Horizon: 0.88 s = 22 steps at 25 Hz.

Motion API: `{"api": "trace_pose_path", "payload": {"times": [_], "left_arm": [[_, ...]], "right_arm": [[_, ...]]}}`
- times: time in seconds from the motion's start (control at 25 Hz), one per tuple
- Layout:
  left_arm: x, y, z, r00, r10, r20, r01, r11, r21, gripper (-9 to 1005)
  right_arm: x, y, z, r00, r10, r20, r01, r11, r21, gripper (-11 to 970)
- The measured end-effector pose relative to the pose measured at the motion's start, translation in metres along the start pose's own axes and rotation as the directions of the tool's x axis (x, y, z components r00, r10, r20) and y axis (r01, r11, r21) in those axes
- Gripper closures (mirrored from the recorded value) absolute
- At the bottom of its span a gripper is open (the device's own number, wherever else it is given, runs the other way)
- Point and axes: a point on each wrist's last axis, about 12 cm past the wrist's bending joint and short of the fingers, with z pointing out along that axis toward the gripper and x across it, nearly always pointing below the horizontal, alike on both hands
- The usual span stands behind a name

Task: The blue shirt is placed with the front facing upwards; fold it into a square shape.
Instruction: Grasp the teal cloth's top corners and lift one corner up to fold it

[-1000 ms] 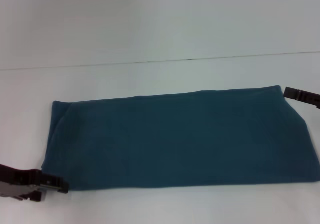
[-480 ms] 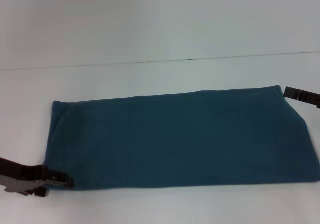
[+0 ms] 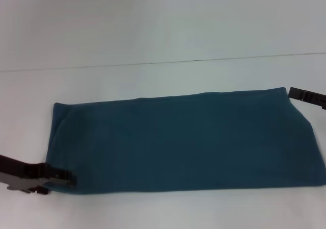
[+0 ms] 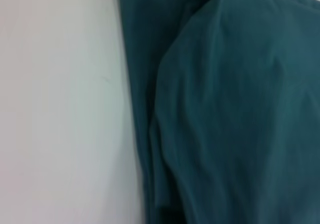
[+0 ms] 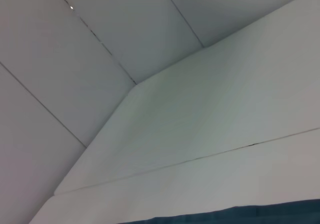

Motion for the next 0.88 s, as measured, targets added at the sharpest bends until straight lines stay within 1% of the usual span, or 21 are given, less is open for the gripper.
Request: {"api": "trace_pose_path", "payload": {"times": [0.4, 0.56, 0.72, 0.88], "left_arm": [[-0.012, -0.012, 0.000, 0.999, 0.043, 0.015, -0.043, 0.999, 0.011, 92], [-0.016, -0.017, -0.001, 0.998, 0.062, 0.025, -0.062, 0.998, 0.030, 92], [-0.018, -0.018, -0.003, 0.997, 0.068, 0.030, -0.069, 0.997, 0.029, 93], [-0.015, -0.014, -0.003, 0.998, 0.060, 0.035, -0.061, 0.998, 0.018, 93]], "right_arm": [[-0.002, 0.002, 0.002, 1.000, -0.005, 0.003, 0.005, 1.000, -0.009, 415], [-0.002, 0.002, 0.002, 1.000, -0.005, 0.004, 0.005, 1.000, -0.009, 415], [-0.002, 0.001, 0.002, 1.000, -0.005, 0.005, 0.005, 1.000, -0.008, 415], [-0.002, 0.001, 0.003, 1.000, -0.005, 0.006, 0.005, 1.000, -0.004, 415]]}}
